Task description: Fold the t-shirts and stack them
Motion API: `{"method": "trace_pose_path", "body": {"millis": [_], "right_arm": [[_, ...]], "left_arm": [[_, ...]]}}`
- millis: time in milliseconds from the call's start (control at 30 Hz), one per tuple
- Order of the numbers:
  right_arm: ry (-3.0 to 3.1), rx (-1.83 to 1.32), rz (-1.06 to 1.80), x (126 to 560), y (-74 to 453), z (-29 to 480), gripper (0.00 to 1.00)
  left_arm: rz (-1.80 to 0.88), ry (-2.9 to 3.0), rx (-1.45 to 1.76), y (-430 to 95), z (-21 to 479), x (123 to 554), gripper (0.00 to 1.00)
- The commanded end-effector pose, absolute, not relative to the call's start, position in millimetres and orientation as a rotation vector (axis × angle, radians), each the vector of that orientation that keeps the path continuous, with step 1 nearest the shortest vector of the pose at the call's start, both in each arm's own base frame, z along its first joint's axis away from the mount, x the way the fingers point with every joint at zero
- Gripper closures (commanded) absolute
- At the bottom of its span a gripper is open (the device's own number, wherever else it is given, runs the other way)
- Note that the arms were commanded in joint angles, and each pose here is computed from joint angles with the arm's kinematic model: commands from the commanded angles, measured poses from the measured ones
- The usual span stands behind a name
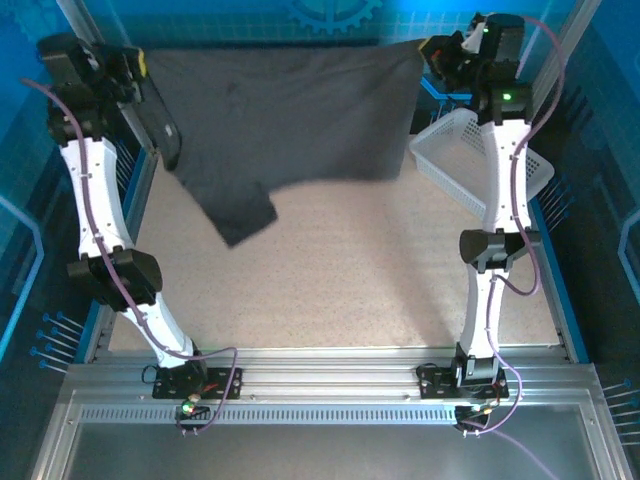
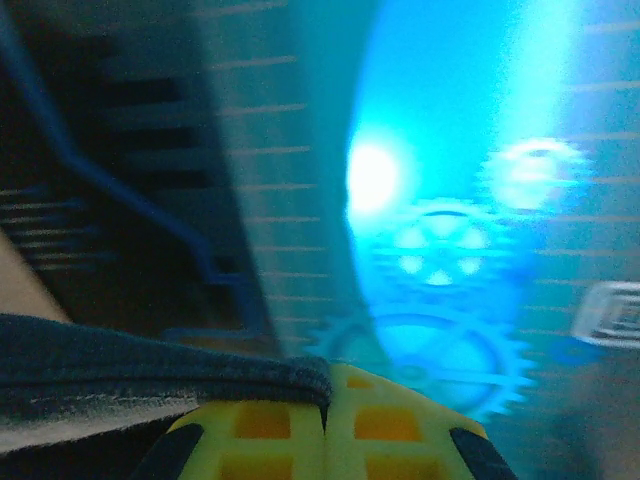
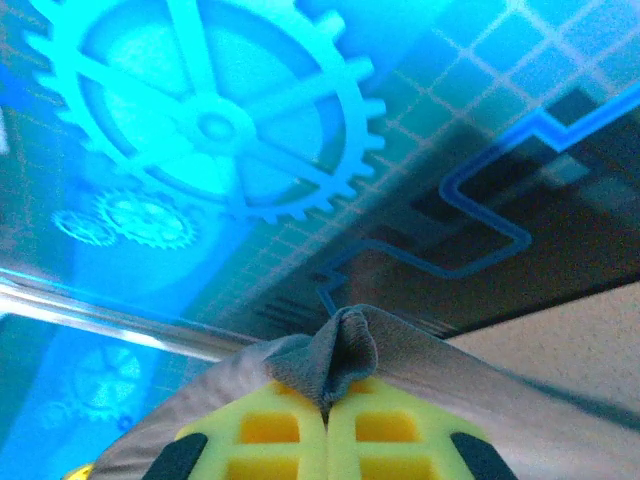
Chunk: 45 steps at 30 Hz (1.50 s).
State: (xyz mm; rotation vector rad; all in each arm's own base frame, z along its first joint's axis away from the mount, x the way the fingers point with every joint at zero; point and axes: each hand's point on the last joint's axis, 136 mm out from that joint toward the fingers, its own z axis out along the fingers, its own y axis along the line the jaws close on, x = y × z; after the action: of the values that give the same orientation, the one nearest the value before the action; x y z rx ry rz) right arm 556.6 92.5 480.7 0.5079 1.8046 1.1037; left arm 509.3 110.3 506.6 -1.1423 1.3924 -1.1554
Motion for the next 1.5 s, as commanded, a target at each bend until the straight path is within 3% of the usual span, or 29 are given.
{"method": "trace_pose_path", "body": {"millis": [0, 100, 167, 267, 400, 433, 533, 633, 767, 900, 967, 1100, 1200, 1467], "right_arm": [[1.712, 0.521, 1.110, 529.9, 67.5, 522.7, 1.00], [1.759, 0.538, 1.027, 508.0, 56.7, 518.0, 1.00], [1.814, 0.573, 0.957, 490.0, 51.2, 501.5, 1.00], [1.919, 0.681, 0.851, 460.1, 40.3, 447.5, 1.00], [2.090, 0.883, 0.712, 412.1, 26.7, 332.3, 1.00], [2.157, 0.940, 0.666, 397.7, 24.8, 296.8, 0.95], [2.340, 1.047, 0.572, 360.2, 25.2, 212.0, 0.51], [2.486, 1.073, 0.429, 330.3, 21.9, 159.0, 0.43], [2.576, 1.012, 0.357, 314.4, 25.7, 134.6, 0.43], [2.626, 0.838, 0.333, 323.2, 47.0, 130.3, 0.45], [2.649, 0.753, 0.345, 332.7, 61.2, 126.1, 0.49], [2.727, 0.611, 0.352, 356.5, 87.8, 105.0, 0.65], [2.803, 0.572, 0.338, 371.8, 99.2, 83.0, 0.73], [2.998, 0.627, 0.122, 373.9, 90.5, 25.0, 0.78]], "left_arm": [[-1.206, 1.214, -0.917, 100.9, 613.0, 451.8, 1.00], [-1.148, 1.206, -0.913, 95.8, 622.7, 419.2, 1.00], [-1.087, 1.245, -0.964, 93.1, 603.1, 401.4, 1.00], [-1.031, 1.325, -1.162, 90.2, 523.3, 379.7, 0.98], [-0.968, 1.444, -1.490, 76.3, 361.5, 346.4, 0.89], [-0.929, 1.500, -1.573, 72.0, 319.0, 334.2, 0.80], [-0.788, 1.676, -1.681, 65.1, 229.4, 304.5, 0.55], [-0.631, 1.871, -1.697, 59.9, 173.1, 278.4, 0.47], [-0.576, 1.984, -1.688, 44.9, 142.9, 257.5, 0.45], [-0.600, 2.084, -1.666, 19.8, 123.1, 252.6, 0.51], [-0.642, 2.098, -1.671, 9.3, 114.5, 258.7, 0.56], [-0.675, 2.178, -1.673, -10.1, 92.1, 275.5, 0.68], [-0.631, 2.268, -1.663, -18.6, 73.7, 286.0, 0.71], [-0.483, 2.427, -1.751, -19.9, 21.8, 280.8, 0.76]]}}
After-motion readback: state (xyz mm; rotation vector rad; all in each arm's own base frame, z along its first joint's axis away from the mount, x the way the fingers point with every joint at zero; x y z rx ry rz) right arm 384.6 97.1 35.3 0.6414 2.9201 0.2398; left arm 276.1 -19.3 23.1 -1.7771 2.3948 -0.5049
